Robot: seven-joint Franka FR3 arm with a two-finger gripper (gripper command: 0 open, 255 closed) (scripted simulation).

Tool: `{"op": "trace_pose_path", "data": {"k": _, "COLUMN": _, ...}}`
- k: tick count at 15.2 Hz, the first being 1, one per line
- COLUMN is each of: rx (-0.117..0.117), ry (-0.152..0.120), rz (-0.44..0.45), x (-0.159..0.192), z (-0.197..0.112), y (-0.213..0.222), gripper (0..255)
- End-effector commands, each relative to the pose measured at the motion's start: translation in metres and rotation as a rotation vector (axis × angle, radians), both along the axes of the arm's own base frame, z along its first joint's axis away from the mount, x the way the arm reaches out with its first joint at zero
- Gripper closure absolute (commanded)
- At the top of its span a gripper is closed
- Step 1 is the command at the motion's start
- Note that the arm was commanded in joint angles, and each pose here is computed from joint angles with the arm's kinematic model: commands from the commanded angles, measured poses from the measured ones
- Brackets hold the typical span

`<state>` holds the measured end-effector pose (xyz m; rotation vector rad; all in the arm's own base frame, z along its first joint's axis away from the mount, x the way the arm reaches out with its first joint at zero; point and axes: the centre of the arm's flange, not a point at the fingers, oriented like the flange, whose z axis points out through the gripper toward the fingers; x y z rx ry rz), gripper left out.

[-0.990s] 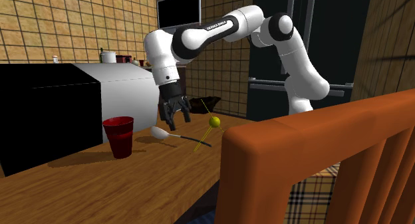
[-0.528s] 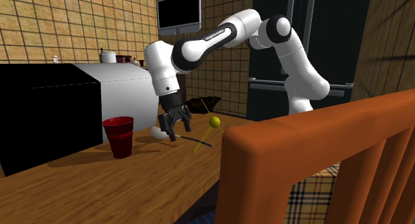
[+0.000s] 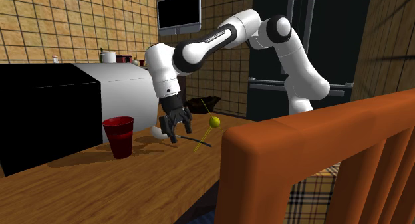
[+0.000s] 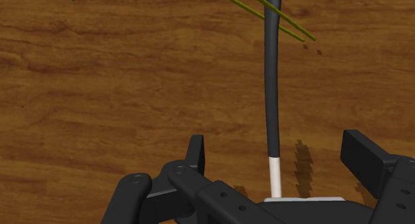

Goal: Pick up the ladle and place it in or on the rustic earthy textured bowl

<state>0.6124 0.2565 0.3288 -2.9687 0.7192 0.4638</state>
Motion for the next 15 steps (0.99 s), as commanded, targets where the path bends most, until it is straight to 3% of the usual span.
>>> {"op": "trace_pose_path", "data": {"k": 1, "rx": 0.0, "ry": 0.0, "rz": 0.0, "x": 0.0, "z": 0.0, "y": 0.0, "gripper": 255}}
{"op": "trace_pose_path", "data": {"k": 10, "rx": 0.0, "ry": 0.0, "rz": 0.0, "x": 0.0, "z": 0.0, "y": 0.0, "gripper": 255}}
{"op": "trace_pose_path", "data": {"k": 15, "rx": 0.0, "ry": 0.0, "rz": 0.0, "x": 0.0, "z": 0.026, "y": 0.0, "gripper": 255}}
